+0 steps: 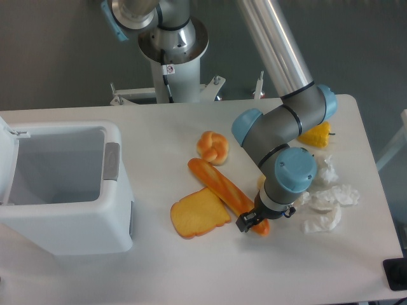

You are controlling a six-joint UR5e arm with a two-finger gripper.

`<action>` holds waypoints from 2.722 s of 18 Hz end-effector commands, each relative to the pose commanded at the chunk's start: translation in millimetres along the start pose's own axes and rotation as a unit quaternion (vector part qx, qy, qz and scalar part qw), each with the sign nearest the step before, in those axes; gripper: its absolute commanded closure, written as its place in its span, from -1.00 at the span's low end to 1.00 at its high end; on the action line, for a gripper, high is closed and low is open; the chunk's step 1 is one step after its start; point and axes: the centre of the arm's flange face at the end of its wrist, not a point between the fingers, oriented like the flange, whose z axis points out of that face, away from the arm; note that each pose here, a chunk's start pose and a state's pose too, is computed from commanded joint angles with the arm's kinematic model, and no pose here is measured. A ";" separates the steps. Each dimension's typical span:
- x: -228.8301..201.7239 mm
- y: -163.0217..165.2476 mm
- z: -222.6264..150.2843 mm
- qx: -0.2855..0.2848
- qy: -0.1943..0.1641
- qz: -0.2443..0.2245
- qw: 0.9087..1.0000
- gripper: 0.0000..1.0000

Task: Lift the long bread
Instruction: 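Lower the gripper and close it on the baguette end, then lift the baguette upright and swing it over the toast slice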

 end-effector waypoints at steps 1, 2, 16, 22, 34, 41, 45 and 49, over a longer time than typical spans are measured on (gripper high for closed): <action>-0.1 -0.1 1.0 -0.001 0.000 0.000 1.000 -0.30; -0.2 -0.3 1.9 -0.001 0.000 0.000 1.000 -0.17; 8.5 2.2 -18.1 0.013 0.000 0.010 1.000 0.83; 28.4 9.8 -57.5 0.040 -0.005 0.032 0.999 0.82; 115.8 59.3 -221.9 0.168 -0.013 0.144 0.975 0.82; 162.7 102.3 -281.8 0.216 -0.019 0.302 0.928 0.82; 178.7 113.9 -293.4 0.227 -0.014 0.333 0.915 0.82; 191.2 118.5 -296.8 0.232 -0.007 0.367 0.901 0.82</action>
